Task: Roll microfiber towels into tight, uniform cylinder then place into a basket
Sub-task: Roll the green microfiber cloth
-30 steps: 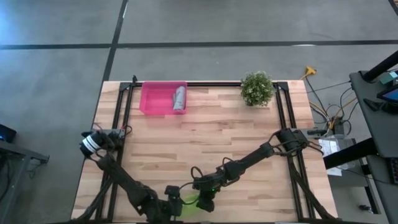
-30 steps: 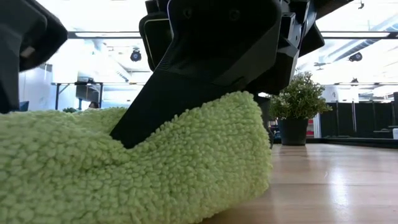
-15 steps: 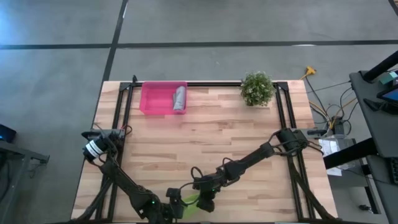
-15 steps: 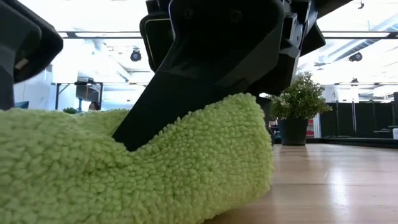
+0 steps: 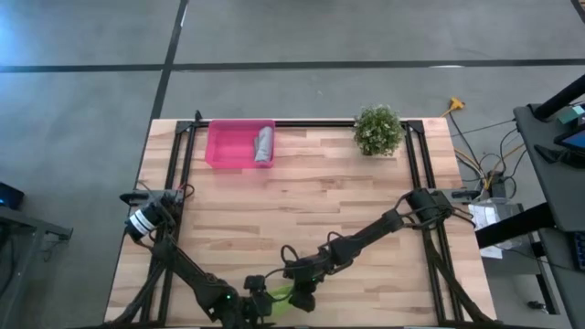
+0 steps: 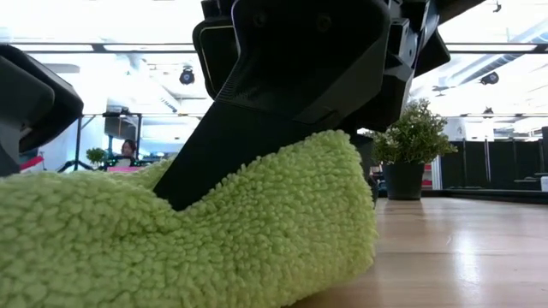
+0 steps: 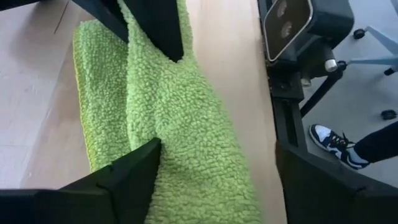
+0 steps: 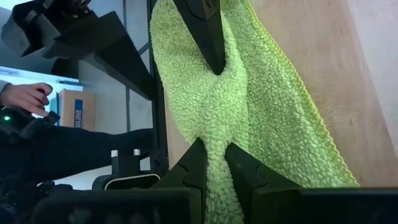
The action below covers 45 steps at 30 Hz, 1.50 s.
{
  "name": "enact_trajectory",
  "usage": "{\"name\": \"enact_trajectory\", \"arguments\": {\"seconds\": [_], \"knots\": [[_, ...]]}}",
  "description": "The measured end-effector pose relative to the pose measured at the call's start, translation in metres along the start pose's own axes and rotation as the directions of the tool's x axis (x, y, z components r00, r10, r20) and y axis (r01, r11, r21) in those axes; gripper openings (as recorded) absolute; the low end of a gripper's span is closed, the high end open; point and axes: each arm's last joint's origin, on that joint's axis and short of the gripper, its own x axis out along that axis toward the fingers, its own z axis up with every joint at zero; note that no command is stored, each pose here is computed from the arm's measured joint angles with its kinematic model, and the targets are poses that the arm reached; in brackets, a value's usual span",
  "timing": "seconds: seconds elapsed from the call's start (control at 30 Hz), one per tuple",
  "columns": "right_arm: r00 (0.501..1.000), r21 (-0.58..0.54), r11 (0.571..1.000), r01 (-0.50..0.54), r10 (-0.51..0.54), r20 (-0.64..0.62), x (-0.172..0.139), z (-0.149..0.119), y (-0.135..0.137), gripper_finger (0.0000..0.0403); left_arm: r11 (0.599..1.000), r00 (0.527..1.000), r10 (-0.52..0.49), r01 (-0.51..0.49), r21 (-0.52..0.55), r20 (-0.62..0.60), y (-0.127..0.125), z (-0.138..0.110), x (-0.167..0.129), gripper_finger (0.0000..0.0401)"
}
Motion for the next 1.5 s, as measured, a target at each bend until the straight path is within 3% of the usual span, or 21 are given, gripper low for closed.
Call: {"name": "enact_trajectory", "arguments": {"seconds": [0.2, 0.53, 0.6, 0.73, 0.9, 1.03, 1.2, 1.3, 1.37, 1.5], "knots": [[1.000, 0.000, 1.000, 0.000, 0.000, 0.000, 0.000, 0.000, 0.000, 0.0024, 1.000, 1.000, 0.018, -0.018, 0.008, -0.016, 0.002, -0.002, 0.000, 0.0219], [1.000, 0.002, 1.000, -0.004, 0.004, 0.005, -0.003, 0.001, 0.002, 0.0024, 1.000, 1.000, 0.011, -0.011, 0.005, -0.022, 0.002, -0.002, 0.001, 0.0034], [1.000, -0.010, 1.000, 0.004, -0.003, 0.021, -0.006, 0.002, 0.006, 0.0024, 1.000, 1.000, 0.008, -0.008, -0.001, -0.021, 0.002, -0.002, 0.001, 0.0013], [0.988, -0.102, 0.989, 0.103, -0.090, 0.125, -0.018, -0.001, 0.020, 0.0024, 0.998, 1.000, 0.008, -0.009, -0.057, -0.015, 0.003, -0.001, 0.002, 0.0012], [0.974, -0.290, 0.945, 0.149, -0.089, 0.210, -0.033, -0.001, 0.042, 0.0036, 0.995, 1.000, -0.006, 0.007, -0.097, 0.012, 0.002, 0.003, 0.002, 0.0012], [0.969, -0.408, 0.901, 0.144, -0.044, 0.244, -0.048, -0.002, 0.063, 0.0075, 0.994, 0.998, -0.054, 0.051, -0.098, -0.026, -0.001, -0.001, 0.002, 0.0012], [0.976, -0.431, 0.881, 0.196, -0.131, 0.176, -0.048, -0.018, 0.062, 0.0135, 0.994, 0.998, -0.059, 0.056, -0.098, -0.030, -0.001, -0.001, 0.002, 0.0012], [0.979, -0.472, 0.866, 0.166, -0.088, 0.184, -0.048, -0.022, 0.071, 0.0165, 0.994, 0.998, -0.060, 0.057, -0.096, -0.031, -0.001, -0.001, 0.002, 0.0012], [0.979, -0.561, 0.814, 0.148, -0.040, 0.200, -0.047, -0.026, 0.080, 0.0179, 0.994, 0.998, -0.059, 0.056, -0.095, -0.029, -0.001, -0.001, 0.002, 0.0012], [0.965, -0.723, 0.666, 0.184, 0.016, 0.260, -0.044, -0.035, 0.094, 0.0191, 0.994, 0.998, -0.056, 0.053, -0.097, -0.027, 0.001, -0.002, 0.002, 0.0012]]}}
